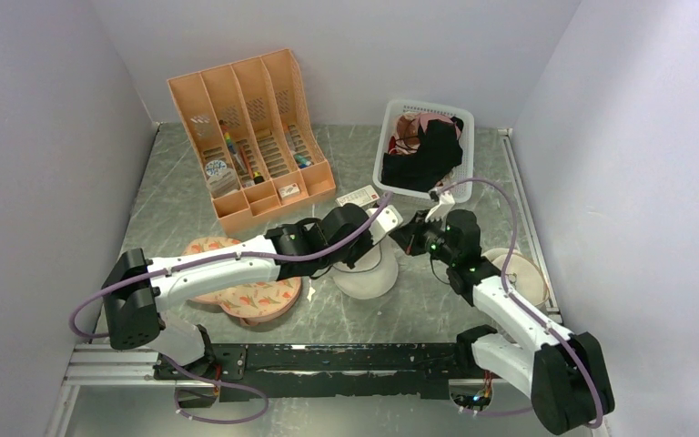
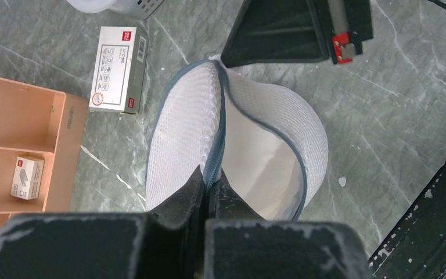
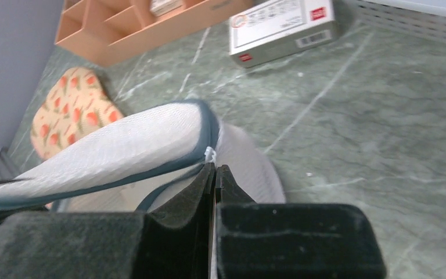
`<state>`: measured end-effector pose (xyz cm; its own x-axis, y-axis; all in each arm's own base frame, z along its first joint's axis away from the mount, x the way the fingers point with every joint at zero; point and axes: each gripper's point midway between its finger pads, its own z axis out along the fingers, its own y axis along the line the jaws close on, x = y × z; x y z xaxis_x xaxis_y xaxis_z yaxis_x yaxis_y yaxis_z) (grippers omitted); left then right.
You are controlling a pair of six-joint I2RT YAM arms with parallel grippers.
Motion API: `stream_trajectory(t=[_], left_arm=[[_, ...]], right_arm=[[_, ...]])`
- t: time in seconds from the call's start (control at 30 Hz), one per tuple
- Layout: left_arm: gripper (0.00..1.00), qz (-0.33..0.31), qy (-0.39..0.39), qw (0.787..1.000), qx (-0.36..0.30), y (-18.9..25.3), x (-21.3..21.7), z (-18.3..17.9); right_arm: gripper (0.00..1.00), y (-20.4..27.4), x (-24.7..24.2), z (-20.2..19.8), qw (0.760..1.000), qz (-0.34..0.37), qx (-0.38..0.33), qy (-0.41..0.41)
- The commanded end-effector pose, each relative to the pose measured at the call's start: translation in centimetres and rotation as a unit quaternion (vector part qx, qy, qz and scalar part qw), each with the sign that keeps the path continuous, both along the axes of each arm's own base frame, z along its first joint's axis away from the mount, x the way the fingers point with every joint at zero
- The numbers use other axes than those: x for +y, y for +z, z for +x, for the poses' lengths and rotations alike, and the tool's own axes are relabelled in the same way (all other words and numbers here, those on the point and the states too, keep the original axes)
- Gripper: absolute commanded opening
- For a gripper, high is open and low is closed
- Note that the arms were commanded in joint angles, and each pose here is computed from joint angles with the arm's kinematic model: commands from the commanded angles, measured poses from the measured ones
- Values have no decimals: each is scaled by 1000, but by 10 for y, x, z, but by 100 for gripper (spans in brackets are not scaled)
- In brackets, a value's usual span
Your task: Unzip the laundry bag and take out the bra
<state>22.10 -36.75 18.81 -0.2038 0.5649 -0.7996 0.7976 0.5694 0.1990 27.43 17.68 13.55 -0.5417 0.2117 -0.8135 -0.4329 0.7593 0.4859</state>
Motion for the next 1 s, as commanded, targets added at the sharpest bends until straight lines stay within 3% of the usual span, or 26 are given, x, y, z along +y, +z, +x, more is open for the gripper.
stream_trajectory(t=[0.0,0.17,0.47,0.57,0.7,0.83,0.97], left_arm=[[7,-31,9,999,-32,24,-2,4],[11,-22,42,998,-42,24,5,13],[63,-21,49,997,-46,22,6,15],[73,-10,56,997,-44,17,6,17],[72,-10,48,998,-39,15,3,15],[65,-12,46,998,-38,16,3,14],[45,-22,32,998,-40,23,1,10]], right_arm=[[0,-3,-20,19,999,5,19,-49],[0,13,-7,8,999,23,-19,14],[0,38,22,-34,984,76,-59,151],[0,41,28,-42,980,85,-53,173],[0,42,30,-48,979,84,-55,179],[0,45,35,-53,976,84,-55,191],[0,45,37,-53,977,89,-48,189]])
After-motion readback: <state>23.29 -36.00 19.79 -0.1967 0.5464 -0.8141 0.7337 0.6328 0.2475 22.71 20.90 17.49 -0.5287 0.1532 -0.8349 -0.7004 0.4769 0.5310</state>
